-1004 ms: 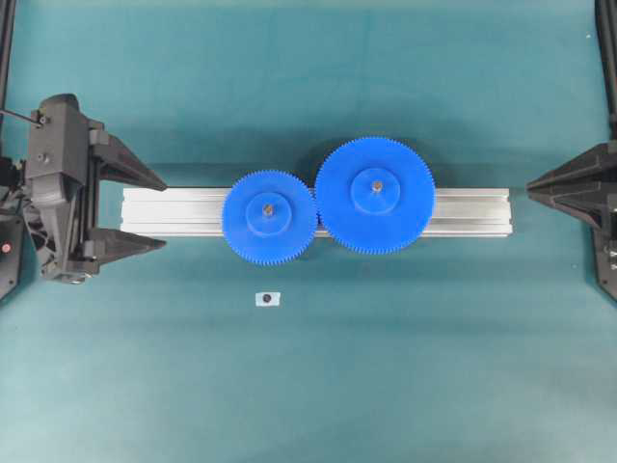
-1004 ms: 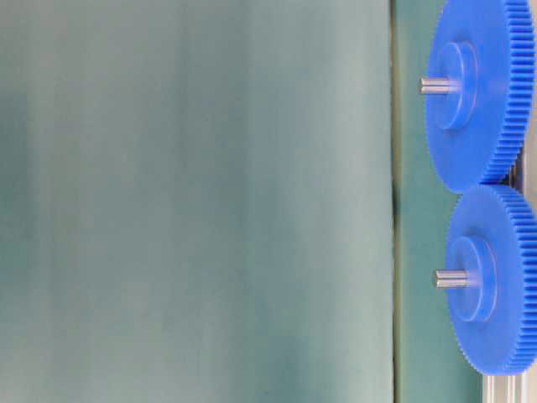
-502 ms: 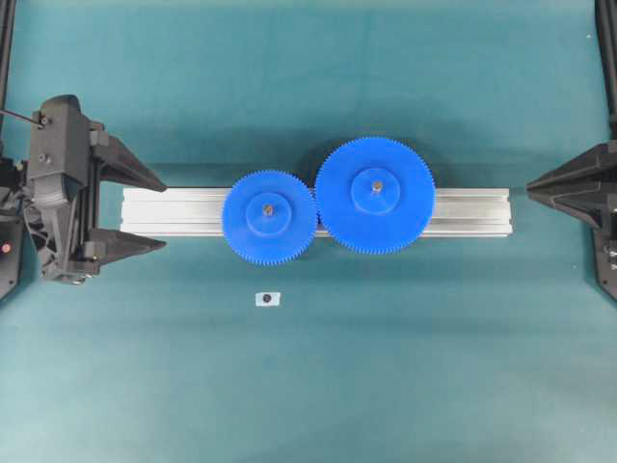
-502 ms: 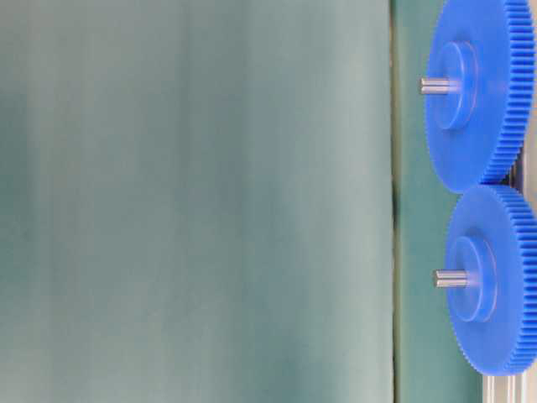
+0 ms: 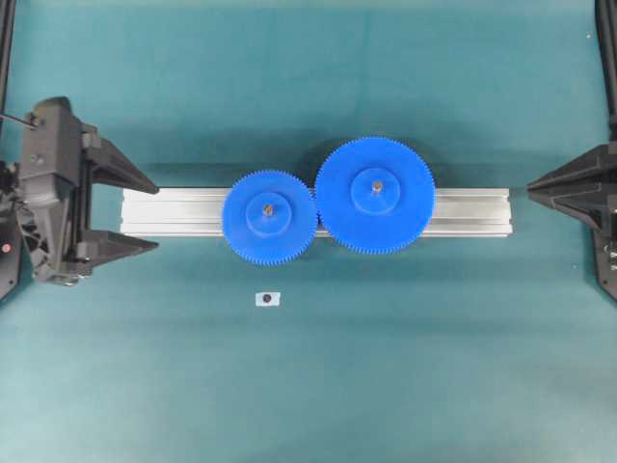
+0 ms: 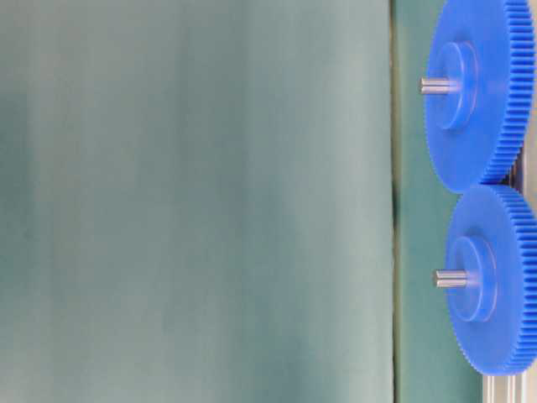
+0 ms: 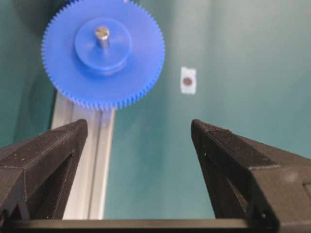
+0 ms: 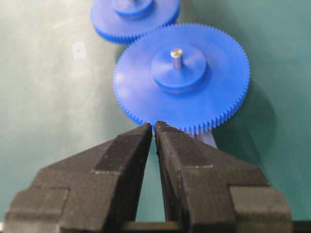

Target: Insert the small gear onto the shaft.

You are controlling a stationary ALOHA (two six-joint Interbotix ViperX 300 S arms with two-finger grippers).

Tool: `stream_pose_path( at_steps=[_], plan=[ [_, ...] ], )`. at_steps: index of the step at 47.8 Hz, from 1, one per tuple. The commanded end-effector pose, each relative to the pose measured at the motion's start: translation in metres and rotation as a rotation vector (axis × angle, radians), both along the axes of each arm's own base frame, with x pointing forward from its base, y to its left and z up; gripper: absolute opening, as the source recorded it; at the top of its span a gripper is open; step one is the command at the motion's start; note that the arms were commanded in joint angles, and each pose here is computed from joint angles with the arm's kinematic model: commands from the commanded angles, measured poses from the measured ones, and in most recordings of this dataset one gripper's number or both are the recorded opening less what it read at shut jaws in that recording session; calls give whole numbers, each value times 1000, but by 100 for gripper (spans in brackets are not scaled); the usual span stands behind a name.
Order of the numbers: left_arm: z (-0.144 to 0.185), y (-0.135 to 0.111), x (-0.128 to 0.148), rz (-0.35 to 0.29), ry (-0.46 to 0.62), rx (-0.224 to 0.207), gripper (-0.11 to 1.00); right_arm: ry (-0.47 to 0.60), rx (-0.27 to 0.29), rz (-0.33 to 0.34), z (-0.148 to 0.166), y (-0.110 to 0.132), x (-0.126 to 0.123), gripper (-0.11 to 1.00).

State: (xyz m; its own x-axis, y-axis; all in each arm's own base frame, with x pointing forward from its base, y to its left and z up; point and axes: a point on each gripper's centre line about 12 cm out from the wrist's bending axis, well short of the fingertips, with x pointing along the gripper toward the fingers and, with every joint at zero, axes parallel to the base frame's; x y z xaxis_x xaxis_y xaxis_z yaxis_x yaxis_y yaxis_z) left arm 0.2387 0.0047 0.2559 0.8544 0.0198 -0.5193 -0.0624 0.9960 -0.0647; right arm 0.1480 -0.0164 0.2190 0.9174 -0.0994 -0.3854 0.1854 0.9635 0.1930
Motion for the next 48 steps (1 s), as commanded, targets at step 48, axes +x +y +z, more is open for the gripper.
stream_pose_path(
  at_steps=[48],
  plan=[
    [2,-1,-1,0,-14,-6,86,-11,4,-6,1,-1,1,27]
  ],
)
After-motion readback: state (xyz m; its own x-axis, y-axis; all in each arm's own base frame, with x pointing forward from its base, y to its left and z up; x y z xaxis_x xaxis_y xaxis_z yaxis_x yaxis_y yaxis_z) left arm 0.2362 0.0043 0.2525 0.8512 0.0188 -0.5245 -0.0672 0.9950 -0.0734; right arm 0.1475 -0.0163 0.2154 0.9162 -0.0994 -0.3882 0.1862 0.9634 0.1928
